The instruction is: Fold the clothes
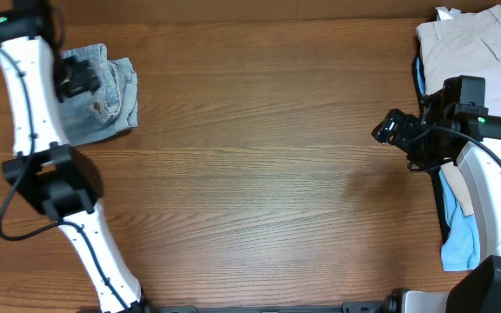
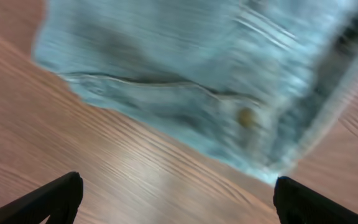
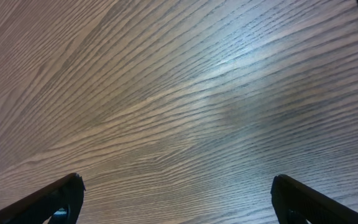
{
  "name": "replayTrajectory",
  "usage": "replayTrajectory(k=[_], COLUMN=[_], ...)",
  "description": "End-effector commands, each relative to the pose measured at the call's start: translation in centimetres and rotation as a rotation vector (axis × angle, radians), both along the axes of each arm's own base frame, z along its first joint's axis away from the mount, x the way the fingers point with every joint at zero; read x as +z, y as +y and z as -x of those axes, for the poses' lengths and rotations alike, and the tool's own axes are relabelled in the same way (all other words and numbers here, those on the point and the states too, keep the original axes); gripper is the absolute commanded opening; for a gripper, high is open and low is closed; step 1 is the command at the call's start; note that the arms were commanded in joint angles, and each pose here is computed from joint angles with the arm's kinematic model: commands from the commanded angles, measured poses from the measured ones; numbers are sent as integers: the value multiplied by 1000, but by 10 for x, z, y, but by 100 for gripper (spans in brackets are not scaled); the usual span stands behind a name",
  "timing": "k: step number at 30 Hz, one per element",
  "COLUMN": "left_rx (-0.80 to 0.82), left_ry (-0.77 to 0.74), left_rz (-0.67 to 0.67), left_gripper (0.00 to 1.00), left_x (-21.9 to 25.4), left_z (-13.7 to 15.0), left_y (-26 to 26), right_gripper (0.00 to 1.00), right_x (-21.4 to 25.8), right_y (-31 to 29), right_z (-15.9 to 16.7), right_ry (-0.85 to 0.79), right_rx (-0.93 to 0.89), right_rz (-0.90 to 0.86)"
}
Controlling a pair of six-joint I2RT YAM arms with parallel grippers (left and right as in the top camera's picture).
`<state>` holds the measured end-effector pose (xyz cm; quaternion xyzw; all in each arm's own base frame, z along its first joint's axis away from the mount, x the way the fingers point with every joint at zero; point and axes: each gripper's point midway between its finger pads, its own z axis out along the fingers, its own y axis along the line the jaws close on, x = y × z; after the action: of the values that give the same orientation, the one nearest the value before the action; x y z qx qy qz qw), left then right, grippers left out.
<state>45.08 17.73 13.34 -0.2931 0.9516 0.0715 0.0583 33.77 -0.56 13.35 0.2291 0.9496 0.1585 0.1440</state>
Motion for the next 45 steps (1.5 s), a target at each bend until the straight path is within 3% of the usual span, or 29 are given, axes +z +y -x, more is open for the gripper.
replayTrajectory(k=[1,6,15,20,27,39,45], left_rx=[-8,-220,-266,-272,-345,-238,-219], left_ry=[10,14,58,-24,-142,-291,-304], left_rz=[24,152,165,116,-28,-76,-81], left_gripper=[99,100,100,100,100,100,100], left_x=[-15,-59,-132,-150,-166,-155,-153], left_z=[4,-1,10,-8,-37,-67,-69], left_y=[11,-5,-11,-3,18,31,34], right_gripper=[100,100,100,100,100,100,100], right_x=[15,15,15,16,16,16,16], right_y=[-4,-4,-4,-4,-5,-6,-8], right_z=[-6,-6,-7,-8,-9,-9,-10], right_ry=[-49,-51,-53,-61,-63,-64,-67], right_rx=[-1,-1,-2,-2,-2,-5,-9], right_rz=[20,21,21,22,23,30,42])
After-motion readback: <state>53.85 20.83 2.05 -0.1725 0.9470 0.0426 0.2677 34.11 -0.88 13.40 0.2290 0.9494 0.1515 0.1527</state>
